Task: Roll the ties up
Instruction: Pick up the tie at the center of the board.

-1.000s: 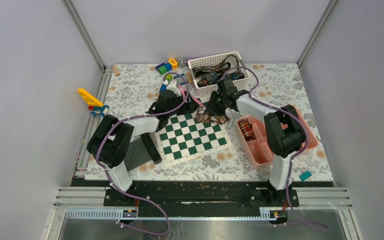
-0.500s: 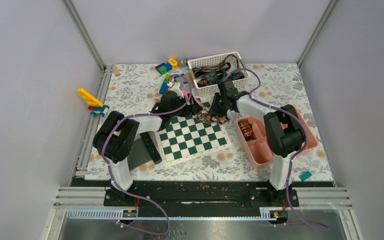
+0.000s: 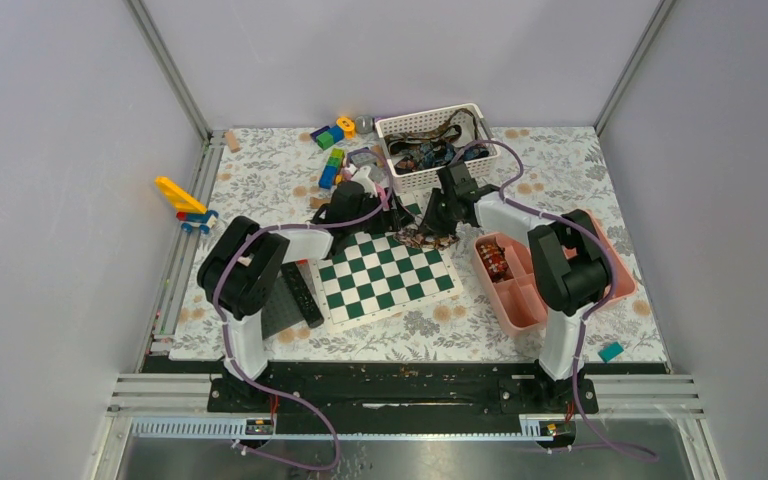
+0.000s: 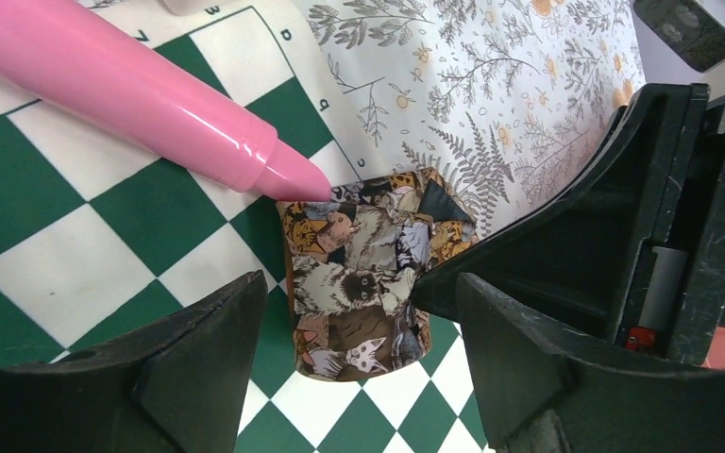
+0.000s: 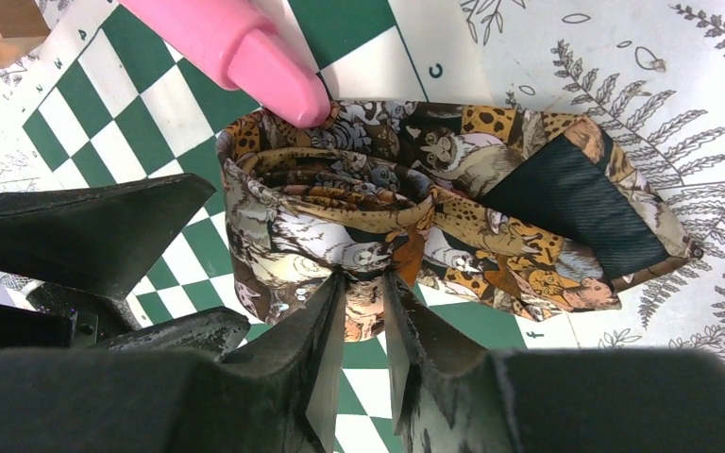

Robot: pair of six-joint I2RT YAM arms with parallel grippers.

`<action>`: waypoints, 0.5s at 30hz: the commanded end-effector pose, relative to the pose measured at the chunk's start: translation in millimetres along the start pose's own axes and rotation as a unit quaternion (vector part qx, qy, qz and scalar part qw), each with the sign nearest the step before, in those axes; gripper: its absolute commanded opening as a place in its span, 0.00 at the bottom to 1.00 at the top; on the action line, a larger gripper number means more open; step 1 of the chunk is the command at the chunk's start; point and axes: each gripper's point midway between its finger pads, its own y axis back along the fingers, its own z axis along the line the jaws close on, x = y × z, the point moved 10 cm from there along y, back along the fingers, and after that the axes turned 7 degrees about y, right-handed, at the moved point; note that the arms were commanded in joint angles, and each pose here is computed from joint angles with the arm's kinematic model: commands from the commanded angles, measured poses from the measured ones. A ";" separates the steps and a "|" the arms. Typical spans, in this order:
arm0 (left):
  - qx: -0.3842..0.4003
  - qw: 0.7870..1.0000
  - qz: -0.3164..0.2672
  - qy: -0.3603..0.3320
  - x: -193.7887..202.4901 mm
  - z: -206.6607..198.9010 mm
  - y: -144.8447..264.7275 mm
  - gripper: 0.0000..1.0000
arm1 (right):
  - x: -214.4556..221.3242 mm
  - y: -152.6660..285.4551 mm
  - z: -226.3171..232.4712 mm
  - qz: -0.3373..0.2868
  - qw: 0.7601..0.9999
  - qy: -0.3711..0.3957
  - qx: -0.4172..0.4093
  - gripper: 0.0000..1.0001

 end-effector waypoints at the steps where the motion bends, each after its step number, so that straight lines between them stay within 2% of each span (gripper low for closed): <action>1: 0.040 0.999 -0.010 -0.010 -7.9 -18.9 -6.9 0.75 | 6.1 4.2 -10.9 0.002 1.000 -0.007 0.031 0.28; 15: 0.035 0.999 0.010 -0.014 3.9 -10.4 -7.7 0.73 | 9.4 5.4 -19.7 0.002 0.999 -0.020 0.044 0.28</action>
